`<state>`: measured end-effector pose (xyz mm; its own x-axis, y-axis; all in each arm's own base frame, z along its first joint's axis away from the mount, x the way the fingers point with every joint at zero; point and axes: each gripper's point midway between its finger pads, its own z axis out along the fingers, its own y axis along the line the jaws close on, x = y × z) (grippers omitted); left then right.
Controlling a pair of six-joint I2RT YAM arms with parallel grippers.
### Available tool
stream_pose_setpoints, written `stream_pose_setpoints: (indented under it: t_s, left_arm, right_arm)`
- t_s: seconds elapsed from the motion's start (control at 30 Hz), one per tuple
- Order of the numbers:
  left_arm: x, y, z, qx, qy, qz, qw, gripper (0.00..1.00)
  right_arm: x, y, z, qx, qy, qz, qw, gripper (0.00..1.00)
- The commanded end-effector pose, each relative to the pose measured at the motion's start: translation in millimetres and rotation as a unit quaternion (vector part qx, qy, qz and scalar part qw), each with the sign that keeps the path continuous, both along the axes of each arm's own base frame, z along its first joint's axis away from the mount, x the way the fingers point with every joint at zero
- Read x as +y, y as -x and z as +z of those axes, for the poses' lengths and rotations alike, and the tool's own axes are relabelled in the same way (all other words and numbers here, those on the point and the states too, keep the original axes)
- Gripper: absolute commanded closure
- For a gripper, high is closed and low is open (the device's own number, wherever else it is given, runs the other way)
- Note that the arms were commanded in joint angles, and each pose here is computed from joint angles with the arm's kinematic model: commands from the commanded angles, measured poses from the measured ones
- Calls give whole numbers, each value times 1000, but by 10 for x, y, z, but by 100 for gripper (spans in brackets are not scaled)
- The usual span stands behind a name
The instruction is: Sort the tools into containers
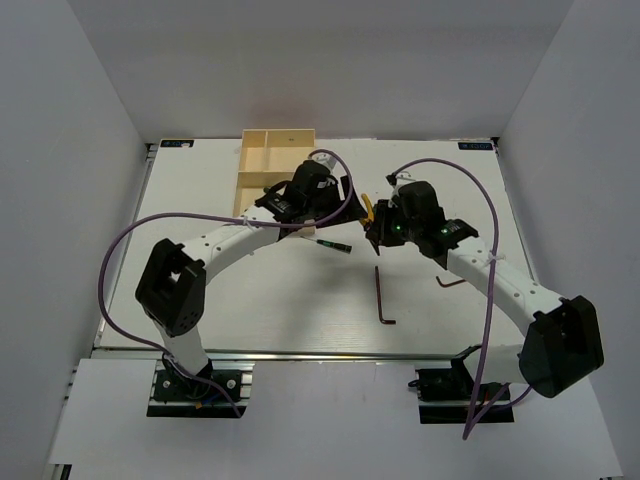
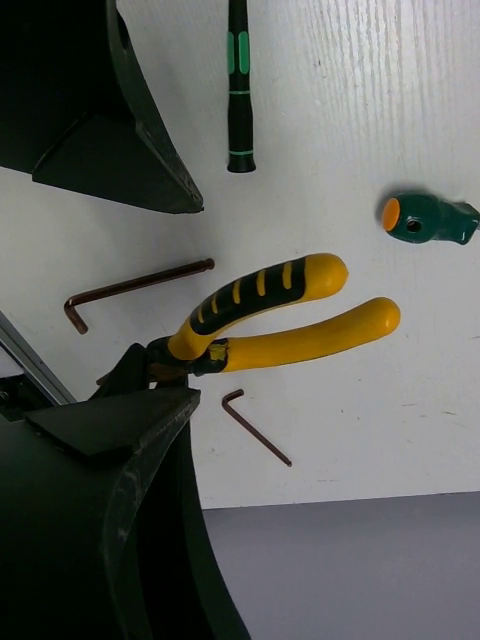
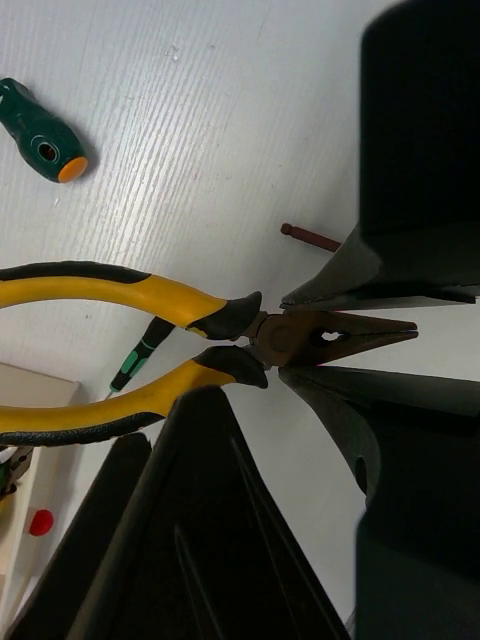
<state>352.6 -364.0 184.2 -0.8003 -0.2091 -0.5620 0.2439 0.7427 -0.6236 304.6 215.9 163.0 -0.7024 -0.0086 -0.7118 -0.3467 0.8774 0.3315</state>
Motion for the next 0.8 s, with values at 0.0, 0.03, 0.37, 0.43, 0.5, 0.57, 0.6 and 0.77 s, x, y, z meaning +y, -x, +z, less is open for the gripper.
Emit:
stream_pose_setpoints:
  t_s: [0.0,0.03,0.37,0.43,0.5,0.57,0.6,0.77]
  left_arm:
    - [-68,-95,222,-22,16,11,1000,20]
    - [-74,-106,184,-19,14,12,1000,21]
    - [-127,-93,140,-15,31,8,999,62]
    - [-132,-52,142,-16,41,2,999,77]
    - [-122,-22,134,-18,48,1,999,89]
    - [-96,-37,141,-18,56,2,998,100]
    - [-81,-1,116,-13,57,1,998,100]
    - [9,-29,173,-24,63,18,998,100]
  right_arm:
    - [150,-85,477,-72,-43,22,996,100]
    - [156,-79,487,-72,-44,24,996,100]
    - [257,6,458,-75,-52,51,995,100]
    - [247,8,442,-75,-50,49,995,100]
    - [253,25,439,-77,-51,51,994,100]
    - [241,13,451,-80,-51,48,994,100]
    - [230,11,452,-81,-51,46,994,99]
    - [136,-10,461,-87,-41,25,995,67]
